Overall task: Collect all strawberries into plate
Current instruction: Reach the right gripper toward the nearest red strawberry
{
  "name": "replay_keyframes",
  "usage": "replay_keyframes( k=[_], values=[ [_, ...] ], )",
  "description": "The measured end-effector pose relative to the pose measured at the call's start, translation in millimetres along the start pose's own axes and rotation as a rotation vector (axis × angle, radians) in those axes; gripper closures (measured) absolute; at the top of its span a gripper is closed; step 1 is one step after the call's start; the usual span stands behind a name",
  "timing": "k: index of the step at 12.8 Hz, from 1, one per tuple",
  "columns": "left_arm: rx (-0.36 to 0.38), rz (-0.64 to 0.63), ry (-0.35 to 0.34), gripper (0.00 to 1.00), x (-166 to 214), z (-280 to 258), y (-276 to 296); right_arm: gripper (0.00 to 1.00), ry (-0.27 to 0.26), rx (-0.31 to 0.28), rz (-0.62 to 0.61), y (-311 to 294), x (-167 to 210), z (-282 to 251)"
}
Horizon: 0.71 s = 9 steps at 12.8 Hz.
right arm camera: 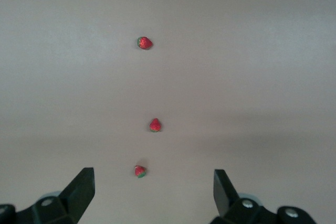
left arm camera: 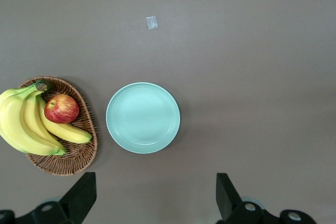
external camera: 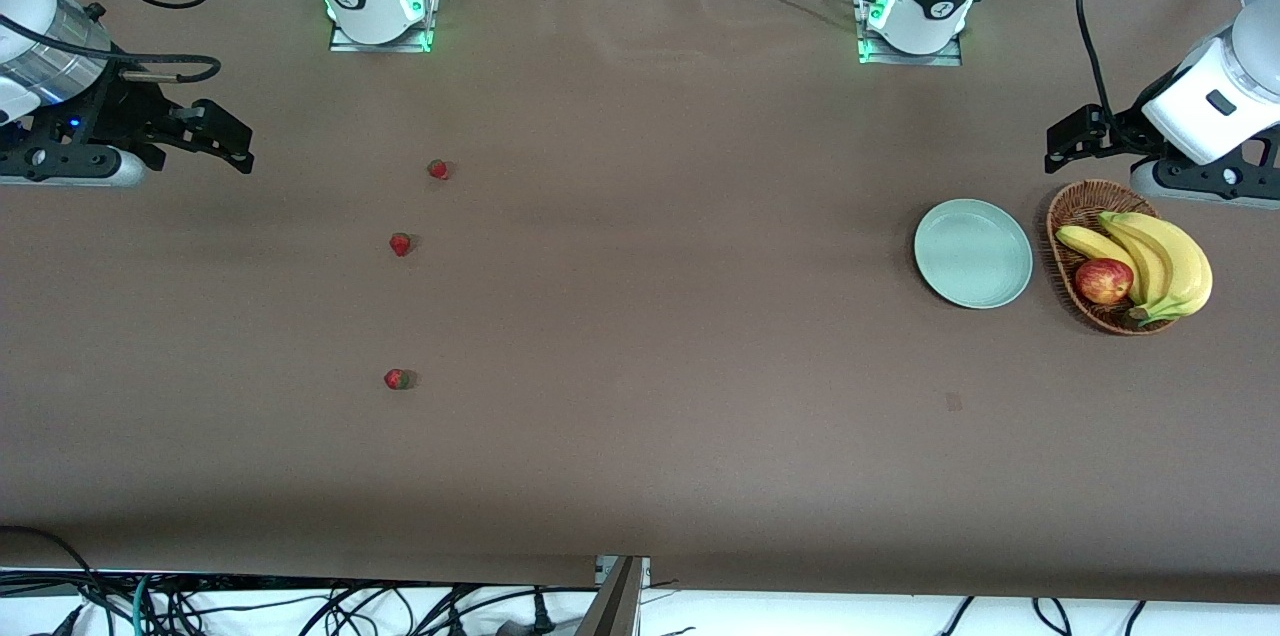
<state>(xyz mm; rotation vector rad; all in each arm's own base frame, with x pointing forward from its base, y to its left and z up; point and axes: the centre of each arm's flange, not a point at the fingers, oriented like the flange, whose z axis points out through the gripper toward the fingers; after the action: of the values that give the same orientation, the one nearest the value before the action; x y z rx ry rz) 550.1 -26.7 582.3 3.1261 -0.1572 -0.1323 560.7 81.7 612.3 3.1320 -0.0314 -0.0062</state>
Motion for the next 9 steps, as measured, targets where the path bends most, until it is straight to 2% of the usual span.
replay_keyframes(
  k=[9],
  values=[
    [0.000, 0.008, 0.001, 0.00, 0.0, -0.4, 0.0, 0.00, -0.002, 0.001, -0.009, -6.3, 5.2, 8.5]
  ],
)
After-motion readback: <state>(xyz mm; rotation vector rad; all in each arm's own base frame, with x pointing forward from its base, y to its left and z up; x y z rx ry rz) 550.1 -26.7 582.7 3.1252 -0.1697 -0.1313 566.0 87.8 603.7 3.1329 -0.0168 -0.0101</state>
